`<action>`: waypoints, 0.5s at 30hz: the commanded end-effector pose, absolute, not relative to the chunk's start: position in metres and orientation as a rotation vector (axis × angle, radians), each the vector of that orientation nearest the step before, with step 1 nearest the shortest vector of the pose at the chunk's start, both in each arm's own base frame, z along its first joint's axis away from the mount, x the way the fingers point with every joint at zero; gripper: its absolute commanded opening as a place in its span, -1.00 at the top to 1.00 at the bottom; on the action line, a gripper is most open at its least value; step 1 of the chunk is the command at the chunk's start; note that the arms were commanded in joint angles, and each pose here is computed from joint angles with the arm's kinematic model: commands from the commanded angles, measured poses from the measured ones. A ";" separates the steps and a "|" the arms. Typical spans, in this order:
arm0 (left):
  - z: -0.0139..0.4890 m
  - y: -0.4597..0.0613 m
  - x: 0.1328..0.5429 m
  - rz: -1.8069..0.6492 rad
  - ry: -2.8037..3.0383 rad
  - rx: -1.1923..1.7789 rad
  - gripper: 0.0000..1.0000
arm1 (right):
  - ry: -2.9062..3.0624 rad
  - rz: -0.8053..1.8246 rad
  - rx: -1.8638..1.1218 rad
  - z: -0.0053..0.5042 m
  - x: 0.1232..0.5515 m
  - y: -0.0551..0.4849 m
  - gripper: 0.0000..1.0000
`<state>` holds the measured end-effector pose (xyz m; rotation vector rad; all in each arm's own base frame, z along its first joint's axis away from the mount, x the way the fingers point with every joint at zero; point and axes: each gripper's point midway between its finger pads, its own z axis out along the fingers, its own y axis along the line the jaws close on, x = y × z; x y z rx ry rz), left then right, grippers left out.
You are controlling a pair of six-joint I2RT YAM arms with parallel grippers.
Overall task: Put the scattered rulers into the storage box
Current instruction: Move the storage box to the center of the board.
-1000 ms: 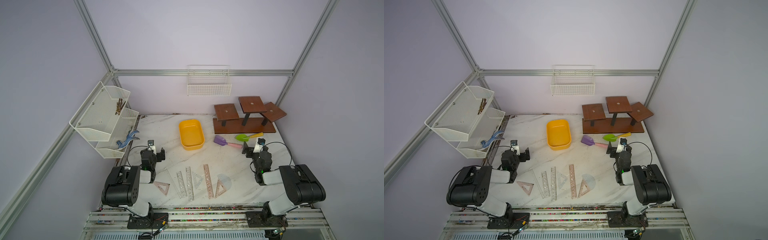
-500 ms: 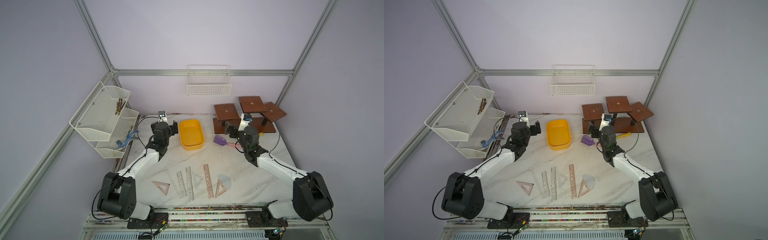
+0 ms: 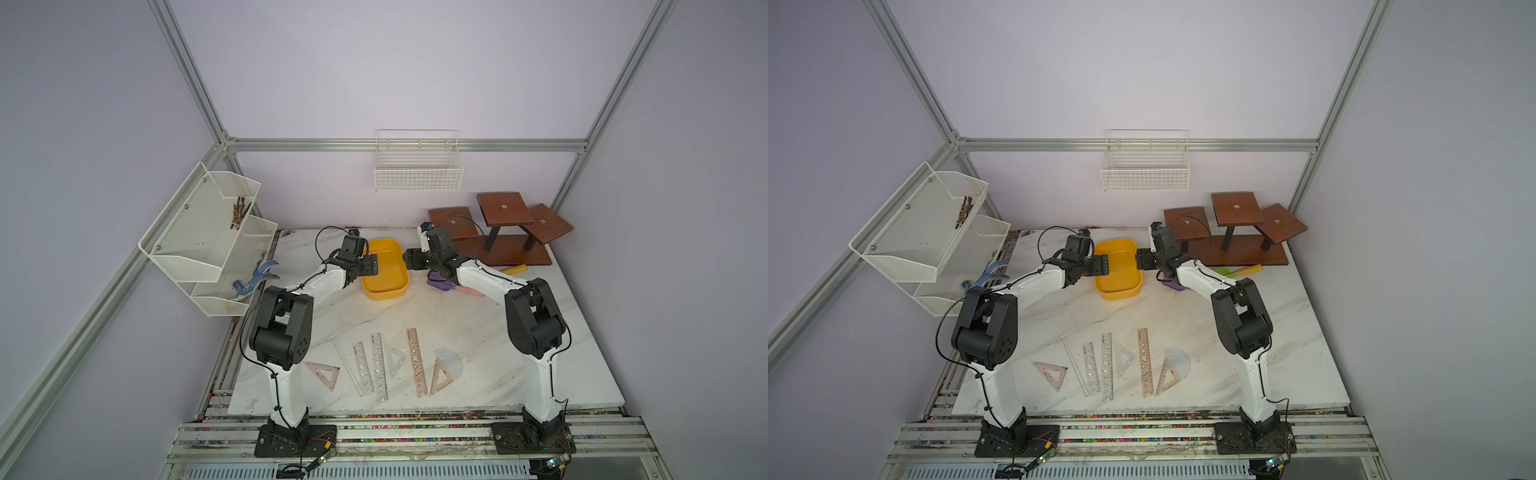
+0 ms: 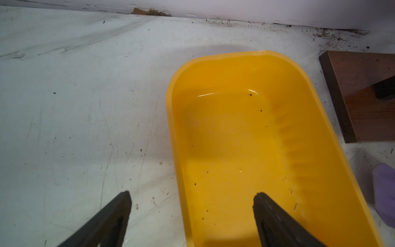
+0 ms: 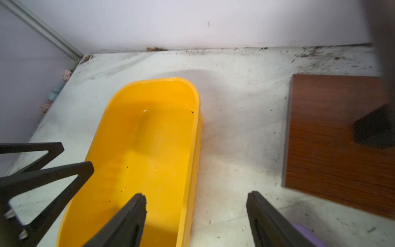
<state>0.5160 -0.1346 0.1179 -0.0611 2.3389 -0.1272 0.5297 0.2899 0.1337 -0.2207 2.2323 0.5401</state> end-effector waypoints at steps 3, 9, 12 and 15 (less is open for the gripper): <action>0.116 -0.130 0.517 -0.171 2.375 -0.107 -0.70 | 2.321 0.549 -0.271 0.114 0.532 0.318 -0.55; 0.100 -0.146 0.516 -0.286 2.423 -0.066 -0.39 | 2.388 0.545 -0.276 0.094 0.536 0.323 -0.15; 0.095 -0.154 0.515 -0.337 2.439 -0.053 -0.25 | 2.387 0.572 -0.278 0.096 0.531 0.326 0.02; 0.094 -0.158 0.513 -0.369 2.446 -0.052 -0.12 | 2.390 0.599 -0.278 0.097 0.524 0.328 0.22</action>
